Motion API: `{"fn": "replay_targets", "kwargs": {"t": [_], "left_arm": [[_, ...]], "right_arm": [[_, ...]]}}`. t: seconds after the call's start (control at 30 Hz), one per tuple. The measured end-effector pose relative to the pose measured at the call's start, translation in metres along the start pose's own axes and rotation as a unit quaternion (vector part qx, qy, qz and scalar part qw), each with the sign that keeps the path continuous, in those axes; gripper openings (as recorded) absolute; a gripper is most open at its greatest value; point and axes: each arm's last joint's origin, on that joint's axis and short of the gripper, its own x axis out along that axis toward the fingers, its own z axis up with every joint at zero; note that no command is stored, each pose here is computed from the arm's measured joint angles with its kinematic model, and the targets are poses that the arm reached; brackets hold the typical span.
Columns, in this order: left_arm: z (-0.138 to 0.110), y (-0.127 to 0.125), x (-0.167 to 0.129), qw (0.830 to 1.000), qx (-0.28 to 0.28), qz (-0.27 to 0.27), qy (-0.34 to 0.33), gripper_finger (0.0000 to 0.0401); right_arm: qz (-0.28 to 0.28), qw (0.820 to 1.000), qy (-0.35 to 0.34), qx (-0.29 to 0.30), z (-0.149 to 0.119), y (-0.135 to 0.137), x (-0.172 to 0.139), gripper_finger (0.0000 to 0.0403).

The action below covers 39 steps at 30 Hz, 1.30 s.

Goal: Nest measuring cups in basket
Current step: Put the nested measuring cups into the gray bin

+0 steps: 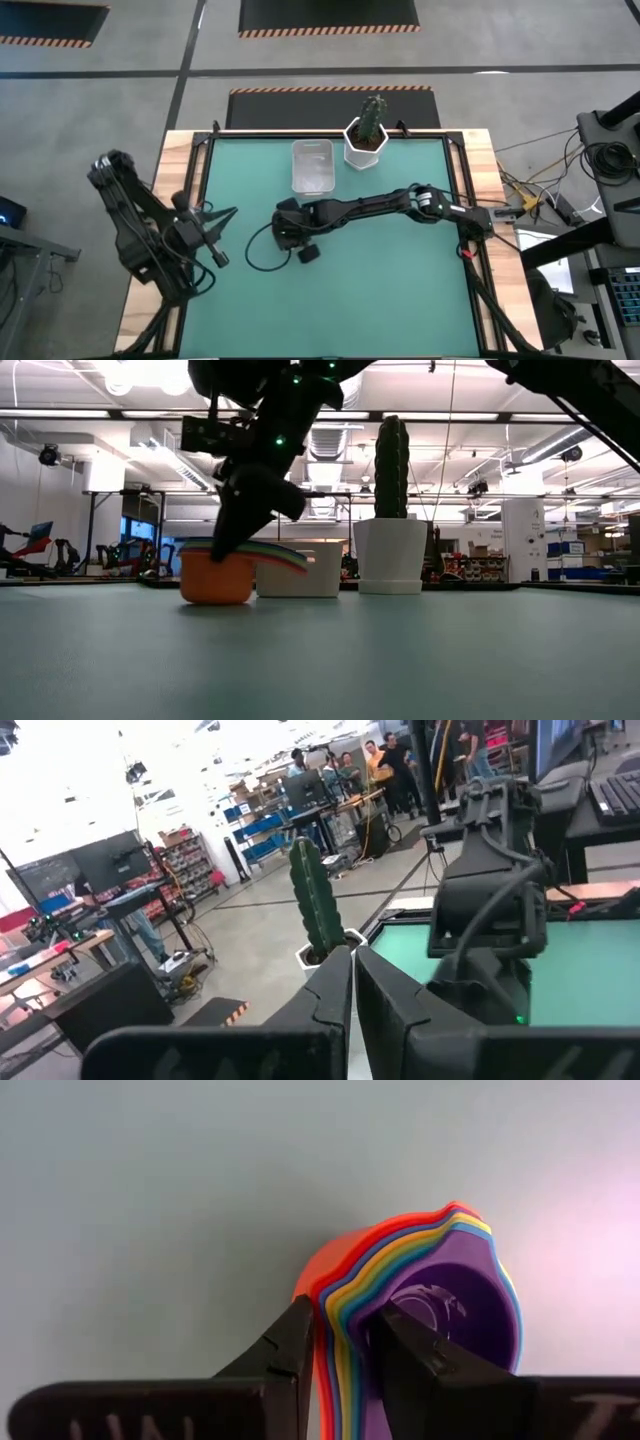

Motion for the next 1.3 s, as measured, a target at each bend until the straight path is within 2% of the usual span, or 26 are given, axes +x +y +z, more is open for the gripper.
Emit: {"fn": "replay_targets", "kwargs": {"t": [0.13,0.53,0.8,1.3], "left_arm": [[-0.004,0.008,0.000,1.000,-0.008,0.000,0.000,0.0000],[-0.023,0.003,0.000,1.000,-0.004,0.002,-0.004,0.0000],[-0.024,0.001,0.000,1.000,0.000,0.002,-0.004,0.0000],[-0.024,0.001,0.000,1.000,0.000,0.002,-0.004,0.0000]], "right_arm": [[0.009,1.000,0.018,0.006,-0.003,0.001,-0.004,0.0072],[0.010,0.998,0.053,0.026,-0.008,0.002,-0.013,0.0069],[-0.007,0.996,0.079,0.039,-0.011,0.001,-0.023,0.0068],[-0.009,0.995,0.077,0.068,-0.010,0.001,-0.027,0.0068]]}}
